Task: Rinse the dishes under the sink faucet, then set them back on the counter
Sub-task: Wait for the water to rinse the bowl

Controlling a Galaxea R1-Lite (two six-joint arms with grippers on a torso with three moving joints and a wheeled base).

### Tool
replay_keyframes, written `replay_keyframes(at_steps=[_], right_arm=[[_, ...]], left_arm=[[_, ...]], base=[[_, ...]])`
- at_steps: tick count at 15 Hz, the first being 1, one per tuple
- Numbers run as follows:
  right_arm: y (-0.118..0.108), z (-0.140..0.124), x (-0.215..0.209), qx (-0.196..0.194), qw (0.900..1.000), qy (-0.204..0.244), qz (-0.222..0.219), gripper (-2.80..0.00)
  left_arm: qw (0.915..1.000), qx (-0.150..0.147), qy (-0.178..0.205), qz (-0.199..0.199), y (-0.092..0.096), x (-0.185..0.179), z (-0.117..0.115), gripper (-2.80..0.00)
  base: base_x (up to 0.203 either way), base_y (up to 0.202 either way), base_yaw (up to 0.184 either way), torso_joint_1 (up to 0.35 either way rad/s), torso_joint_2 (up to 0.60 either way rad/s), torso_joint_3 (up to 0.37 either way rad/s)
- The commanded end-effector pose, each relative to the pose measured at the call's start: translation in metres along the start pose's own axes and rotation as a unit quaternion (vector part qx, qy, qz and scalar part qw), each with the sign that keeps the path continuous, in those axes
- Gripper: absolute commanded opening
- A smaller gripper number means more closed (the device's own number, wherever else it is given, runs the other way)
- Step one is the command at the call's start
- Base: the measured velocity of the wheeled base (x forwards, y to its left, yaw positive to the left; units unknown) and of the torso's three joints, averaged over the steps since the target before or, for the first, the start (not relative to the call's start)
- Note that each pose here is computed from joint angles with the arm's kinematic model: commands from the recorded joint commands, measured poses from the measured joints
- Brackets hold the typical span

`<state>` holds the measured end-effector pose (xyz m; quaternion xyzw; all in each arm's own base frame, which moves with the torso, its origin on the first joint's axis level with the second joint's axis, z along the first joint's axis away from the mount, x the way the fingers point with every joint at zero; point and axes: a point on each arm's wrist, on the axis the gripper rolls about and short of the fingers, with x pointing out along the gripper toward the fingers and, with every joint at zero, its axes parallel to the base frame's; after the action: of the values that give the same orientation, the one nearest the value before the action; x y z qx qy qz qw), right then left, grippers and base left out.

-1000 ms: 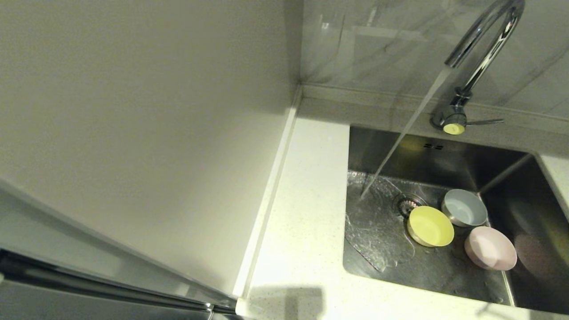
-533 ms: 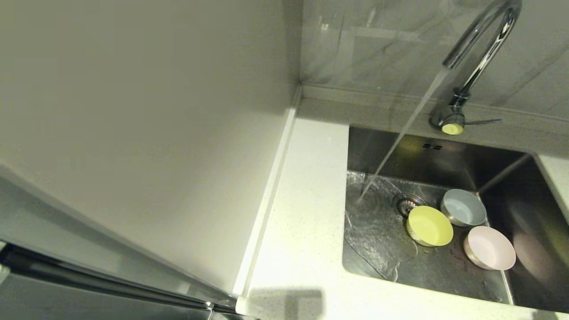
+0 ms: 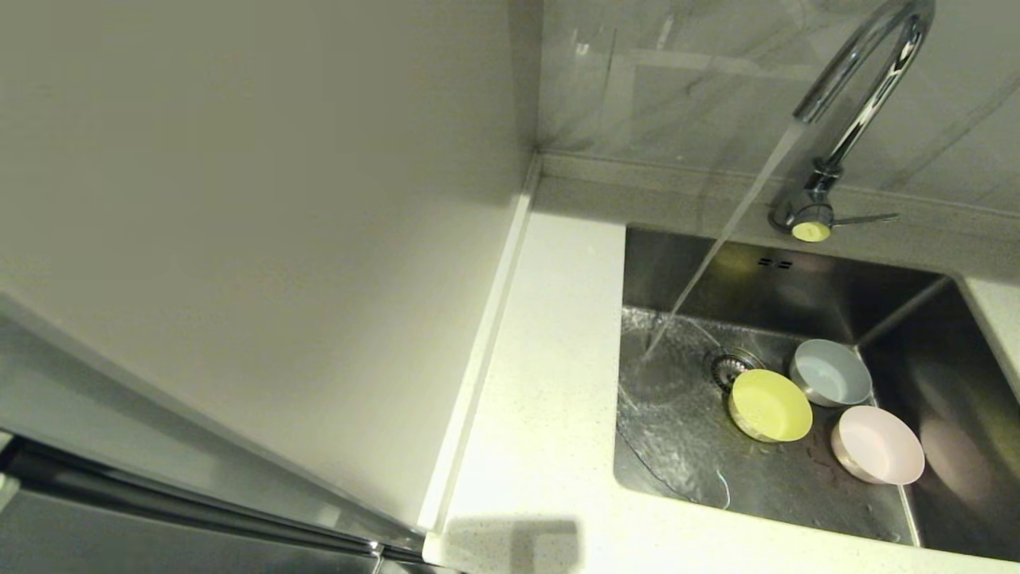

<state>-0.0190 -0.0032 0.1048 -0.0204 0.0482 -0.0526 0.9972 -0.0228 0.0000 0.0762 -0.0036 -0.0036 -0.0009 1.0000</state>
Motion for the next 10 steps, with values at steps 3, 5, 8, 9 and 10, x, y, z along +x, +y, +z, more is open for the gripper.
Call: replay_keyframes(at_steps=[3,5,8,9,10], right_arm=[[0.004,-0.029,-0.003,-0.014,0.998,-0.029,0.055,-2.80],[0.004,-0.028,-0.001,-0.018,0.997,-0.053,0.061,-2.80],[0.004,-0.029,-0.001,-0.013,0.997,-0.050,0.058,-2.80],[0.004,-0.029,-0.001,-0.012,0.997,-0.051,0.057,-2.80],[0.004,-0.029,-0.001,-0.012,0.997,-0.051,0.057,-2.80]], left_arm=[[1.0000,0.000,0.001,0.000,0.000,0.000,-0.001,-2.80],[1.0000,0.000,0.001,0.000,0.000,0.000,-0.001,-2.80],[1.0000,0.000,0.001,0.000,0.000,0.000,-0.001,-2.80],[1.0000,0.000,0.001,0.000,0.000,0.000,-0.001,-2.80],[1.0000,0.000,0.001,0.000,0.000,0.000,-0.001,-2.80]], base=[[0.000,0.000,0.000,0.000,0.00,0.000],[0.000,0.000,0.000,0.000,0.00,0.000],[0.000,0.000,0.000,0.000,0.00,0.000],[0.000,0.000,0.000,0.000,0.00,0.000],[0.000,0.000,0.000,0.000,0.00,0.000]])
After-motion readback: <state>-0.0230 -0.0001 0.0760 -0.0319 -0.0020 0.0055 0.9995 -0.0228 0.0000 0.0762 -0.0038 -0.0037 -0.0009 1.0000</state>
